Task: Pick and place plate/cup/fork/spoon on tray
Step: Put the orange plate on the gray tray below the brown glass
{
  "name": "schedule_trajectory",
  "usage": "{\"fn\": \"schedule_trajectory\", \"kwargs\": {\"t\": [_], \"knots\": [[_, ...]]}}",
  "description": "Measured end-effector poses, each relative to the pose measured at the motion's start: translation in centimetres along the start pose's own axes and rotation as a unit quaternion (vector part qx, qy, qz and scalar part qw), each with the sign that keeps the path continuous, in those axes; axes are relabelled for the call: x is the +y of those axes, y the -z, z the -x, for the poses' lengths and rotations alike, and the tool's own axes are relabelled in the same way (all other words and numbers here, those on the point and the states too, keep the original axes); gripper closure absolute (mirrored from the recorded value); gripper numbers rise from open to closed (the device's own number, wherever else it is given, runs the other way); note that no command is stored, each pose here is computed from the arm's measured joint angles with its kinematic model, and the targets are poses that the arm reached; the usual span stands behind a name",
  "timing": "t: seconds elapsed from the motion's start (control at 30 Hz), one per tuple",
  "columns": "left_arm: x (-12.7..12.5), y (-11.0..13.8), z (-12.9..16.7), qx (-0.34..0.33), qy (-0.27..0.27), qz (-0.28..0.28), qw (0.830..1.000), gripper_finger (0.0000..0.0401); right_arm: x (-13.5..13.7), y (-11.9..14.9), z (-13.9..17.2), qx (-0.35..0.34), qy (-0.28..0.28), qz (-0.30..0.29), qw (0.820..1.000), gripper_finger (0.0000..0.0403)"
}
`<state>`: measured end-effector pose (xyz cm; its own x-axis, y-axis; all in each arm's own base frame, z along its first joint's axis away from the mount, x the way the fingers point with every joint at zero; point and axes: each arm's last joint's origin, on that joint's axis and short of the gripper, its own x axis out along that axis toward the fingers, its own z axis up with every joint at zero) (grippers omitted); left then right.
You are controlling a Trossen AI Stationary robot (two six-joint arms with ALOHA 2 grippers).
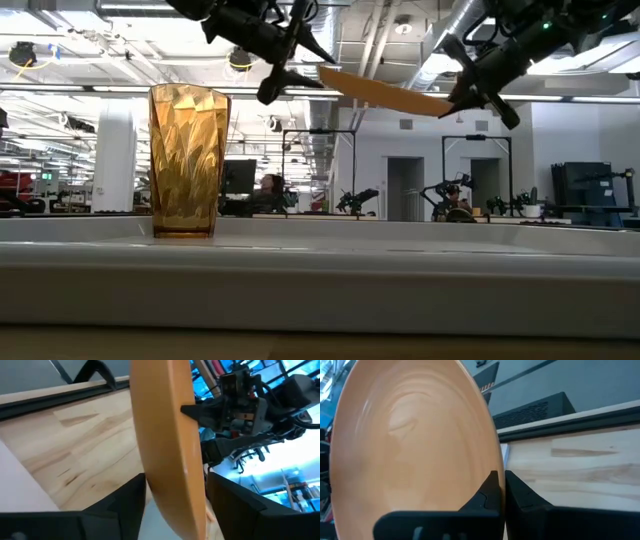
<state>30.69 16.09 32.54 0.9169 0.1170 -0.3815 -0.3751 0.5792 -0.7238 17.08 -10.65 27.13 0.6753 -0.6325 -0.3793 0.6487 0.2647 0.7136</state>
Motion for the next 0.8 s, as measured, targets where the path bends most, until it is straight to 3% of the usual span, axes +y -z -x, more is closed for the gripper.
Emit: {"fn": "schedule_trajectory", "kwargs": {"t": [0.17,0.33,0.57,0.8], "knots": [[0.0,0.3,-0.1,0.0,-0.015,0.005,1.0,0.0289,0.2,0.3,0.0,0.006,-0.005,0.004,1.0,0.039],[0.7,0.7,-0.1,-0.009,-0.078,0.026,0.997,0.0385,0.6,0.5,0.2,0.005,-0.019,0.029,0.999,0.0384],[0.3,0.7,-0.1,-0.011,-0.089,0.03,0.995,0.0396,0.5,0.4,0.4,0.008,-0.017,0.046,0.999,0.0308],[-2.8,-1.4,2.1,-0.001,-0.11,0.002,0.994,0.04,0.8,-1.2,2.7,-0.039,-0.06,0.063,0.995,0.0203]]}}
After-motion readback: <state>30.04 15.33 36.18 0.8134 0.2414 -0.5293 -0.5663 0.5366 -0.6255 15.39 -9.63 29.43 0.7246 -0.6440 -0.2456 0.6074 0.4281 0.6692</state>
